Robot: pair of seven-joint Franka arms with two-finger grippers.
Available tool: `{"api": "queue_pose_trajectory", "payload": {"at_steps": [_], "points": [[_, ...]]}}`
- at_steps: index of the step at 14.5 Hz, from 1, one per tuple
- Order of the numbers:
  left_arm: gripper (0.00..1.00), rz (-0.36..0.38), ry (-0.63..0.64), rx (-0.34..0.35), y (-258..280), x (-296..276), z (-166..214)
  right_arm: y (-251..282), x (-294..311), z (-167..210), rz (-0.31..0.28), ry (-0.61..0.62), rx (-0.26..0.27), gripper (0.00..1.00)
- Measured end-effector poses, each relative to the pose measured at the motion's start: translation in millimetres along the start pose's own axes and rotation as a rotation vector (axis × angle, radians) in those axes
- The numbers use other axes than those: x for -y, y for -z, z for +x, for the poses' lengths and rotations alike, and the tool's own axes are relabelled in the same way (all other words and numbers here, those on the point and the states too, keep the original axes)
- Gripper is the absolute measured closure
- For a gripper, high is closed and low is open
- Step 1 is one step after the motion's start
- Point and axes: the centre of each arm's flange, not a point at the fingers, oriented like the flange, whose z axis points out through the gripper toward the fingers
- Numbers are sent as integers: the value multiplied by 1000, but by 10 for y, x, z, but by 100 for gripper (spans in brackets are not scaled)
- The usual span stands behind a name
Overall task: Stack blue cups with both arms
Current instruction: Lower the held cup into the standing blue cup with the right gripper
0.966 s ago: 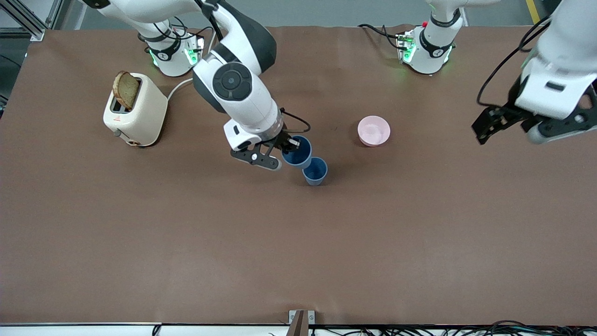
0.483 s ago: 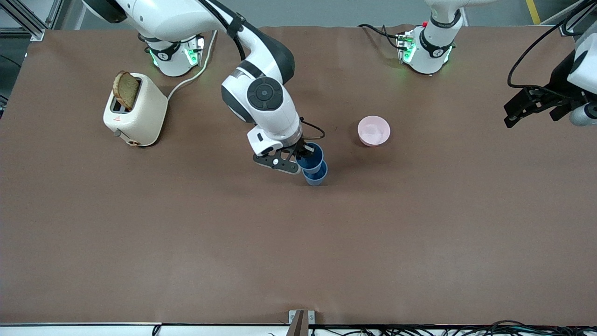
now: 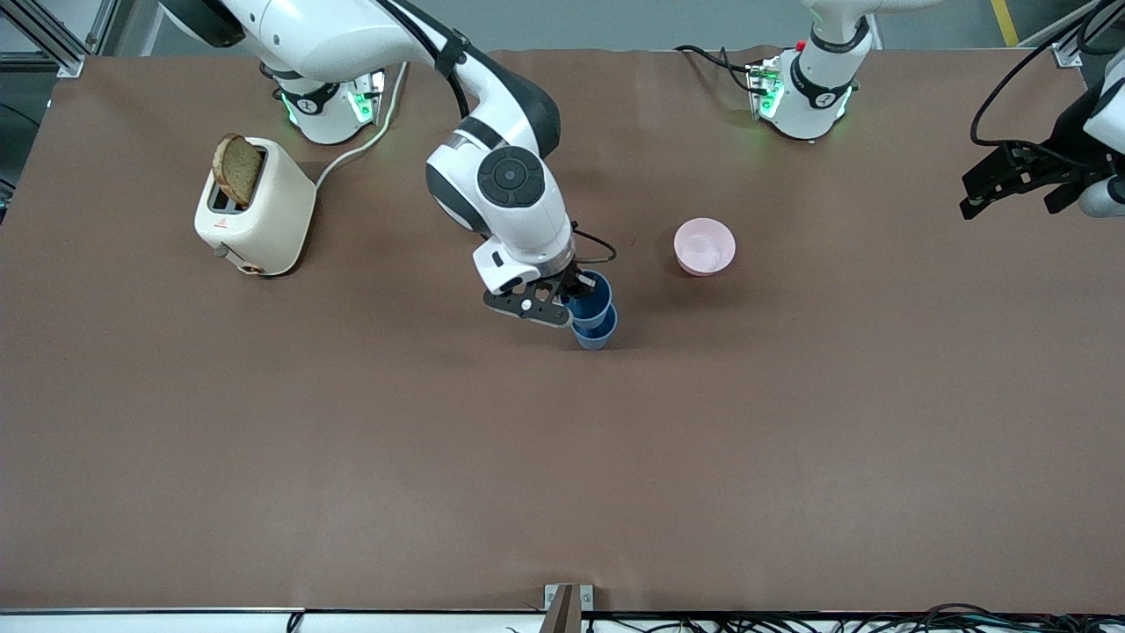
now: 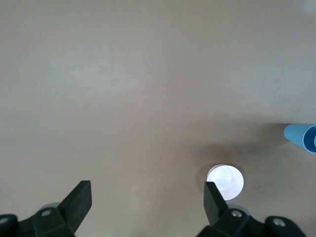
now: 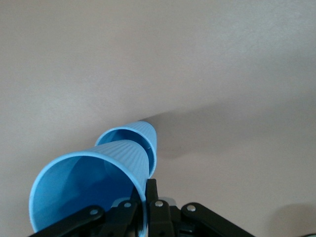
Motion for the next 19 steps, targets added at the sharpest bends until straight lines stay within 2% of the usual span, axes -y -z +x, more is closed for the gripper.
{"api": "queue_pose_trajectory", "payload": {"at_steps": [7, 11, 19], "points": [[0, 3, -29, 11, -8, -140, -43, -21, -57, 135, -2, -12, -25, 96], [0, 7, -46, 41, -12, -108, -91, -33, -46, 117, -2, -8, -25, 96], [0, 7, -45, 43, -13, -100, -92, -54, 4, 24, -2, 0, -21, 96]]}}
